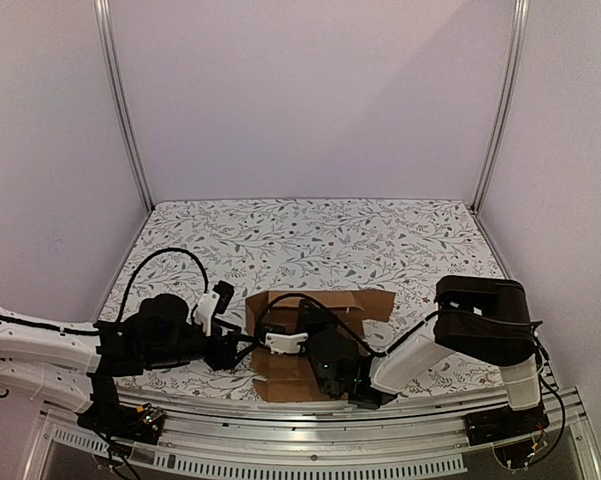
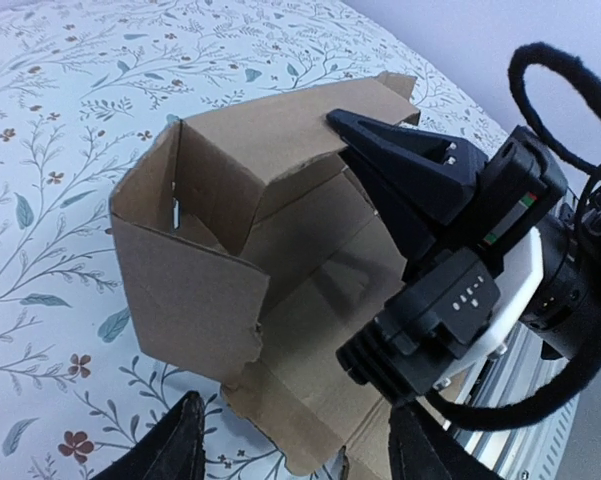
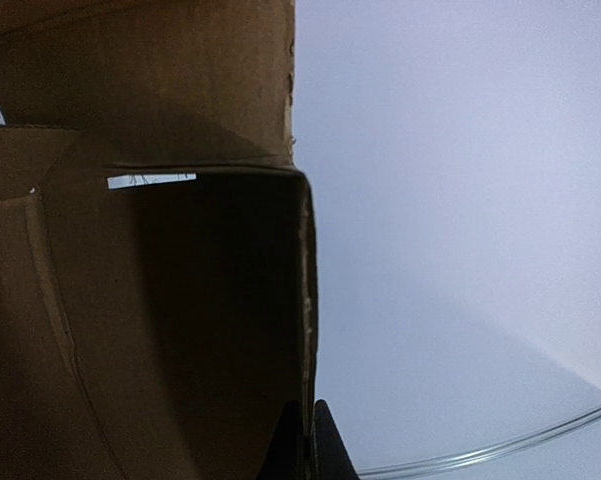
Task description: Fold the paper box
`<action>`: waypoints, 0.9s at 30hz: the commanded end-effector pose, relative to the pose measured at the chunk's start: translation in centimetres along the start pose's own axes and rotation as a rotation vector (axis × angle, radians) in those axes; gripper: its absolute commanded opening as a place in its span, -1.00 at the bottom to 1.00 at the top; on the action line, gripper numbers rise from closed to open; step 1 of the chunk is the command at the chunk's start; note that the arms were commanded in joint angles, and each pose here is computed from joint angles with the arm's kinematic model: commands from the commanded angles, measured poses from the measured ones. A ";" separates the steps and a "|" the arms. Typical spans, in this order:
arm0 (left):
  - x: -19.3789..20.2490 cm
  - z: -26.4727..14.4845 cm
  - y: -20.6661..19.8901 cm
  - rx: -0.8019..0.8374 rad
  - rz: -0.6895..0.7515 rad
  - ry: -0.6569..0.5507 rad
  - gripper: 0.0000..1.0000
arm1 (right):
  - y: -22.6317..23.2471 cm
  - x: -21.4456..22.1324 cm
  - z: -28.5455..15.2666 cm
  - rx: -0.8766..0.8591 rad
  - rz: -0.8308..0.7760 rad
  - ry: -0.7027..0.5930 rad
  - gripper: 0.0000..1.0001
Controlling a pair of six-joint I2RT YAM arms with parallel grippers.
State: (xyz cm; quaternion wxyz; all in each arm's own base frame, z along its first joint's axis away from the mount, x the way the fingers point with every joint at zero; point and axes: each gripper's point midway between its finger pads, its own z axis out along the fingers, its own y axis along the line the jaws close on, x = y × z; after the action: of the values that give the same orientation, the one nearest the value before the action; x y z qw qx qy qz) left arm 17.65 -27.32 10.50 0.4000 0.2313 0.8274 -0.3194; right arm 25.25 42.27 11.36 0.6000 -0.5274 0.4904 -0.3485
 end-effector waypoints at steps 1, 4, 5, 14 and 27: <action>-0.6 -0.6 -0.1 -0.011 0.029 -0.031 0.22 | -1.0 -0.6 1.5 0.046 -0.024 -0.012 -1.00; -0.8 -0.9 0.1 -0.022 0.034 -0.044 0.22 | -0.5 -0.2 2.4 0.037 -0.051 -0.006 -1.00; -0.9 -1.0 0.2 -0.024 0.035 -0.049 0.22 | -0.1 -0.1 2.7 0.029 -0.064 -0.009 -1.00; -0.6 -0.9 1.3 -0.077 0.053 -0.059 0.23 | 2.8 1.3 3.1 -0.012 -0.105 0.017 -1.00; -0.4 2.5 5.9 -0.174 -0.015 -0.055 0.24 | 3.5 2.7 2.2 -0.038 -0.100 0.018 -1.00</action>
State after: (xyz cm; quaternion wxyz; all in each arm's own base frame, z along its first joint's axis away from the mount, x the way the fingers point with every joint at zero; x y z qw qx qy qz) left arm 21.33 -25.09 7.70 0.4253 0.1999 0.8484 -0.2435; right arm 27.84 42.20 8.91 0.5840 -0.5470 0.4698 -0.3729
